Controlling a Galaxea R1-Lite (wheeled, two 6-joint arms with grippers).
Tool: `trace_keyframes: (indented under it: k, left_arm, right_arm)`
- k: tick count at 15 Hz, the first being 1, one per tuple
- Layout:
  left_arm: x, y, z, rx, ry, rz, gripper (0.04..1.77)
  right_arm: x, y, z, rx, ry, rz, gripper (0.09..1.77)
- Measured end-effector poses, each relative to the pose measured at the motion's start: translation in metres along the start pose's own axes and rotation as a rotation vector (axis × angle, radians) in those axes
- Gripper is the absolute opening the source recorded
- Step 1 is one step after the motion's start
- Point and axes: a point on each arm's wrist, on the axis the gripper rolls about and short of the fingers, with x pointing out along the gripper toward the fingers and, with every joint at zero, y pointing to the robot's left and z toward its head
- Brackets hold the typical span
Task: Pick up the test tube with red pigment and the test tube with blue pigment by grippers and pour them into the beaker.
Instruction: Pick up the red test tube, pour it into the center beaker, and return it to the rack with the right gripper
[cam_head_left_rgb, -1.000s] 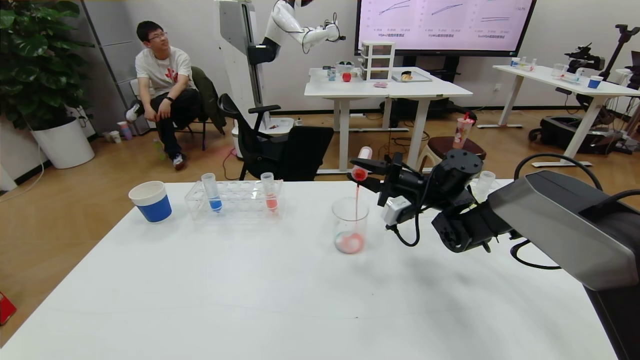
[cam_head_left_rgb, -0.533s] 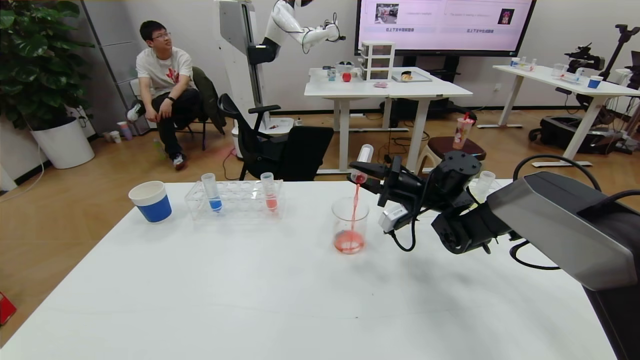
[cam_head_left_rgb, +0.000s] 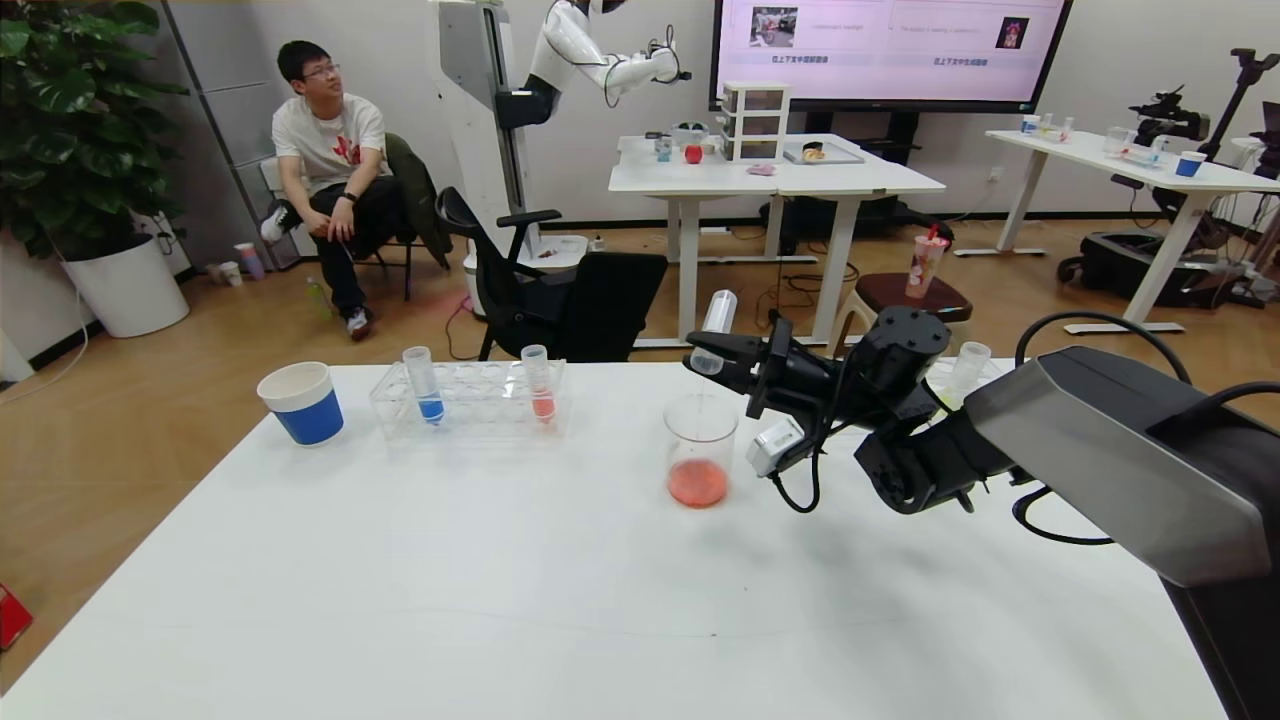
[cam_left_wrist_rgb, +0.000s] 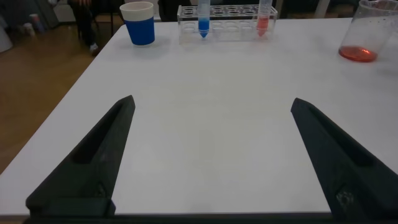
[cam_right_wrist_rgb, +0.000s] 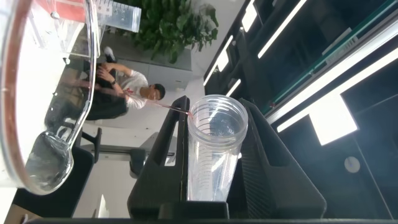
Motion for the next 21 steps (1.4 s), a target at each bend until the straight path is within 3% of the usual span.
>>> trace_keyframes:
  k: [4,8,12,17,19,21]
  left_arm:
    - [0.000,0.000,0.000,0.000,0.000,-0.001,1.75]
    - [0.000,0.000,0.000,0.000,0.000,0.000,1.75]
    - [0.000,0.000,0.000,0.000,0.000,-0.001,1.75]
    - [0.000,0.000,0.000,0.000,0.000,-0.001,1.75]
    - [0.000,0.000,0.000,0.000,0.000,-0.001,1.75]
    - [0.000,0.000,0.000,0.000,0.000,-0.001,1.75]
  right_arm:
    - [0.003,-0.008,-0.001,0.051,0.013,-0.016,0.51]
    - [0.000,-0.044,-0.008,0.297,0.105,-0.084,0.51]
    - [-0.003,-0.084,-0.008,0.628,0.315,-0.294,0.51]
    - [-0.009,-0.085,0.031,1.206,0.667,-0.568,0.51]
    - [-0.015,-0.082,0.048,1.339,0.778,-0.559,0.51]
    - [-0.024,-0.085,0.059,1.426,0.801,-0.559,0.51]
